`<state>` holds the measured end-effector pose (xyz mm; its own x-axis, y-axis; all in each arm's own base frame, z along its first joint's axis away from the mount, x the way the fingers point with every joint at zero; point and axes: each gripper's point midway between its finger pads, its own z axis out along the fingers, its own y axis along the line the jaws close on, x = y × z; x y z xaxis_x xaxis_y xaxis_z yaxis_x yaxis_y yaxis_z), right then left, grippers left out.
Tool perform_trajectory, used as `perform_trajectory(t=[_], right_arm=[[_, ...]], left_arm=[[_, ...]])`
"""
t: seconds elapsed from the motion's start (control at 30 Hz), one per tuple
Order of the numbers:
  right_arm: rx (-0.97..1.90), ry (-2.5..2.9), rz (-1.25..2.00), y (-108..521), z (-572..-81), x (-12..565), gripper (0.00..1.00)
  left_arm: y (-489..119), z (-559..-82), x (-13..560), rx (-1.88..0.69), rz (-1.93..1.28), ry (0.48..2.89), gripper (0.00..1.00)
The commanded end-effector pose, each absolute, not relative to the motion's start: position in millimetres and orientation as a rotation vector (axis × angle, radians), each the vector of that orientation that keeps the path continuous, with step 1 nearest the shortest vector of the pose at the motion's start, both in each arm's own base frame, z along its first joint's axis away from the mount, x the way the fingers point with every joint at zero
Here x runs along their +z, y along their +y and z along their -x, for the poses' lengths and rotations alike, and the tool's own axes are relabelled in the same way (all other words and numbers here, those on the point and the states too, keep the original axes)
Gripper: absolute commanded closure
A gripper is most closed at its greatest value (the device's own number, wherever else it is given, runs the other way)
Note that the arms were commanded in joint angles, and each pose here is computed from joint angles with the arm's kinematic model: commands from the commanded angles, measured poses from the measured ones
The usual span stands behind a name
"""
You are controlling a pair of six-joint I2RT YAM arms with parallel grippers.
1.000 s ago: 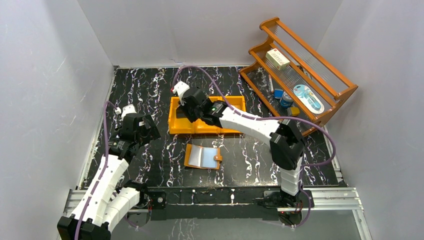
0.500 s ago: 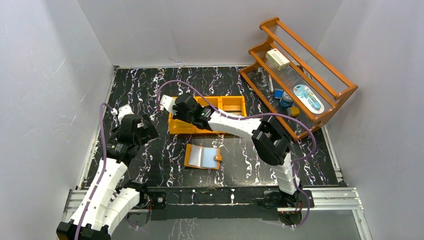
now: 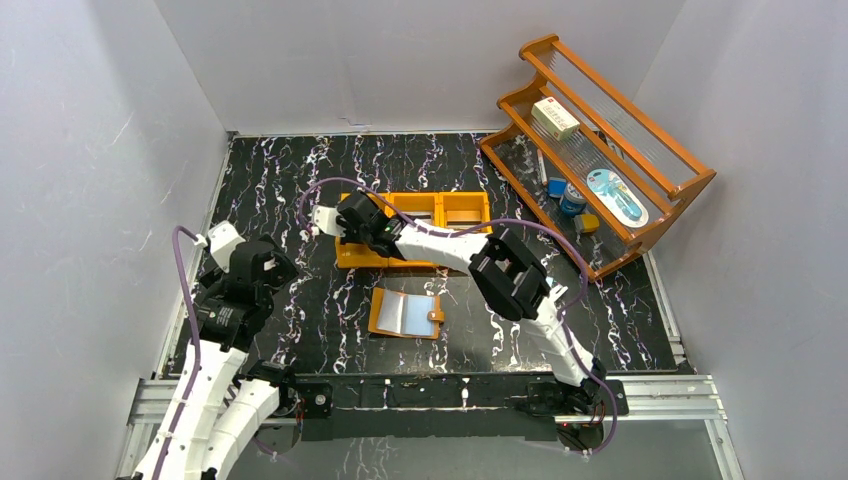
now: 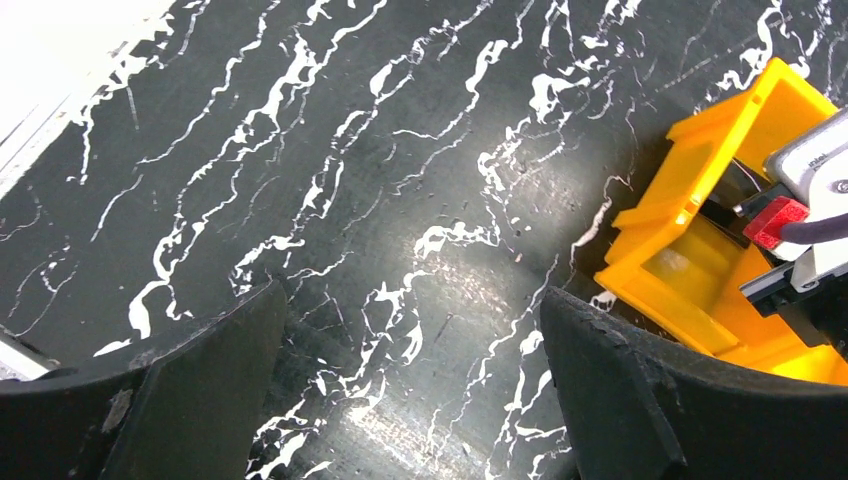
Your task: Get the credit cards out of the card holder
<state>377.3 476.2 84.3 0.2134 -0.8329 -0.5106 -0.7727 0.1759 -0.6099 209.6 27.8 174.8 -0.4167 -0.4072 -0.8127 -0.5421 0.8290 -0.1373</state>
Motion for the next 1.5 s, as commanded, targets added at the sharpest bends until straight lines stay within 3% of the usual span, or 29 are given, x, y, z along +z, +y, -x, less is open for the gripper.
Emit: perform_trajectory(t=[0.0,0.43,0.7,1.1,1.23,1.47], right_arm=[[-0.176,1.464,1.542,484.3,-400.2,122.5,1.00],[-0.248,1.441,1.581,483.0,-407.9,92.7,0.98],[-0.204,1.466,1.508,485.5,-408.7,105.7,0.78],[-0.101,1.523,1.450,487.5,-403.7,122.3,0.65],[-0.087,1.553,1.434,484.6,-402.6,119.7,0.55],[-0.023,1.596,1.331,487.7,-404.2,133.0,0.45]], left_arm=[[47.0,-199.9,190.3,0.267,0.791,1.983,0.02],[45.4,-200.8,189.2,0.257,0.781,1.986,0.02],[42.5,-203.4,187.0,0.244,0.763,1.998,0.02],[38.8,-206.1,184.8,0.226,0.744,2.010,0.02],[37.7,-206.9,184.3,0.222,0.736,2.016,0.02],[36.7,-207.4,182.4,0.221,0.731,2.025,0.02]])
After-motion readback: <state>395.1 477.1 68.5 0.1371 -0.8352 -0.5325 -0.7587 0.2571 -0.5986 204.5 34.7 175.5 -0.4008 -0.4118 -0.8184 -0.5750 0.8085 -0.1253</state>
